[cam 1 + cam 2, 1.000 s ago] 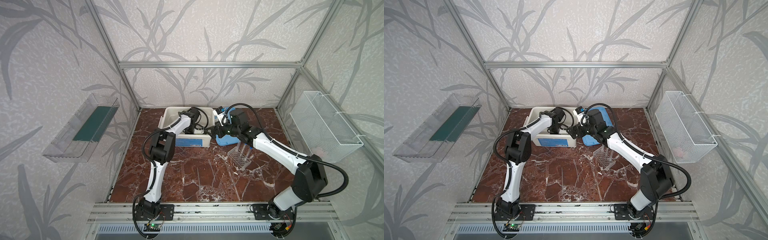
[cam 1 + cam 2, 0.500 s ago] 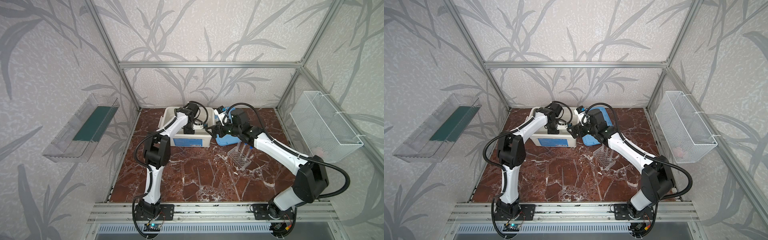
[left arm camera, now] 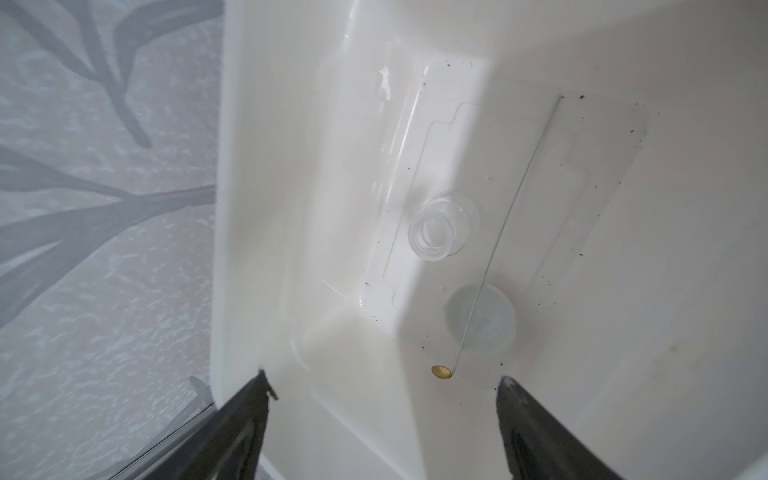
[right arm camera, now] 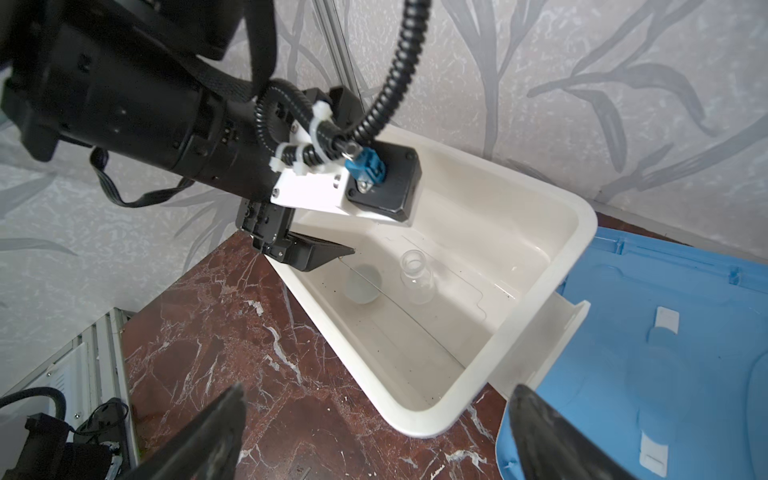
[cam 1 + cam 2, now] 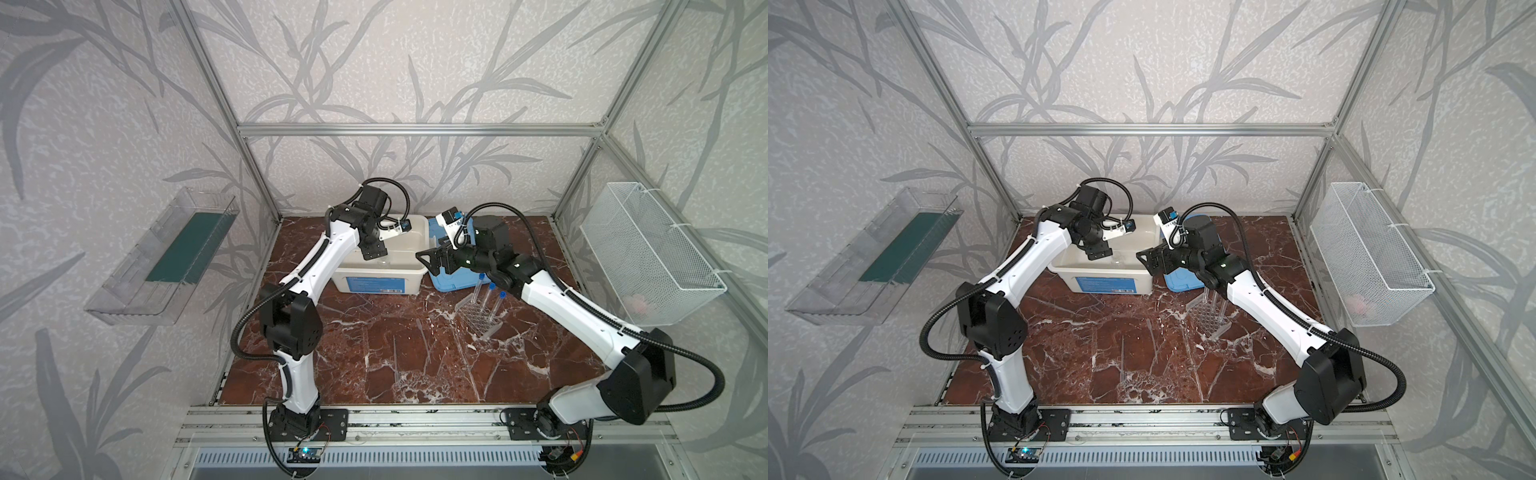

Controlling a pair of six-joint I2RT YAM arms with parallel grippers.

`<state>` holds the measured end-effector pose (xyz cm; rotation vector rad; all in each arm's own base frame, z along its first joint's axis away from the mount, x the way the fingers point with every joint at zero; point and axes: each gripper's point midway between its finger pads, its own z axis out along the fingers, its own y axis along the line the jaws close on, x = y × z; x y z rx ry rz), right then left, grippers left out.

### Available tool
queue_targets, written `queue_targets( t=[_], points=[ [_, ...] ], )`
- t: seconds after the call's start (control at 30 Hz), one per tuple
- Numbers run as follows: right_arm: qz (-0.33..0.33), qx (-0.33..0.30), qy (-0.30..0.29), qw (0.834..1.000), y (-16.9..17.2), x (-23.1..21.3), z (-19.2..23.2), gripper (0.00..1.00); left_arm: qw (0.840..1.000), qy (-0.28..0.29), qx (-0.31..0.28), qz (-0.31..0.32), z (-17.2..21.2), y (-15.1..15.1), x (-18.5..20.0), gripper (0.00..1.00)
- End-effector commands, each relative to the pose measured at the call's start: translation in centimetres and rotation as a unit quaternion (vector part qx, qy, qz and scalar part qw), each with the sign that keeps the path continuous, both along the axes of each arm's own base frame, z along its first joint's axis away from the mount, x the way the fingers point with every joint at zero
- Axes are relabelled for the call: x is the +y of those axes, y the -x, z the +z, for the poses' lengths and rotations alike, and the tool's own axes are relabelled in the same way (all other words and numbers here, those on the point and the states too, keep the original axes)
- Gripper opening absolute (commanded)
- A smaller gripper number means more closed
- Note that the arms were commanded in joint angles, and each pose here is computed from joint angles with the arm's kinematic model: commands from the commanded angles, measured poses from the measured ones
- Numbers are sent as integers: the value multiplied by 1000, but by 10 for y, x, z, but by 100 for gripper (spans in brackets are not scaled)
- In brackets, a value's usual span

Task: Organize the chemistry lab equipment
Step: 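Open the left gripper to release the rod and raise it out of the bin, then move the left gripper down to the thin glass rod on the table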

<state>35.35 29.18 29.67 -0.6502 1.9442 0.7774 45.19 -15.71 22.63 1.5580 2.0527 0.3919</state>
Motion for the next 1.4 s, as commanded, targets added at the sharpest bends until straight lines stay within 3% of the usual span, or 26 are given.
queue_targets(
  t=[0.0, 0.1, 0.2, 0.27, 0.33, 0.43, 0.6, 0.7, 0.8, 1.0, 1.13, 1.2, 1.37],
  points=[
    [-16, -9, -4, 1000, 9, -13, 9, 99, 995, 50, -65, 53, 35, 2, 4, 96],
    [-15, -16, -3, 1000, 17, -19, 12, 99, 975, 116, -153, 108, 69, -1, 7, 100],
    [-17, -14, 2, 1000, 21, -24, 9, 99, 955, 187, -167, 157, 84, 12, 3, 100],
    [4, -7, 5, 1000, 29, -24, 5, 99, 934, 247, -151, 208, 94, 22, 1, 100],
    [14, 3, 7, 1000, 34, -24, -2, 99, 898, 331, -114, 268, 103, 33, -2, 99],
    [23, 11, 12, 1000, 42, -27, -12, 99, 856, 410, -59, 311, 105, 55, -10, 99],
    [39, 18, 86, 995, 68, -32, -30, 99, 792, 478, 14, 380, 87, 102, -4, 99],
    [55, 2, 140, 989, 88, -32, -45, 100, 807, 435, 61, 395, 61, 137, 1, 99],
    [80, -4, 154, 985, 110, -27, -56, 98, 801, 402, 97, 433, 35, 167, 14, 99],
    [93, -25, 156, 983, 134, -19, -63, 97, 765, 390, 154, 489, -35, 212, 28, 99],
    [96, -18, 147, 984, 140, -17, -69, 96, 724, 422, 171, 518, -75, 221, 26, 99],
    [99, -14, 148, 984, 143, -16, -70, 95, 716, 429, 174, 522, -91, 221, 25, 99],
    [101, -16, 142, 985, 147, -17, -73, 95, 733, 401, 152, 528, -133, 208, 31, 99]
  ],
)
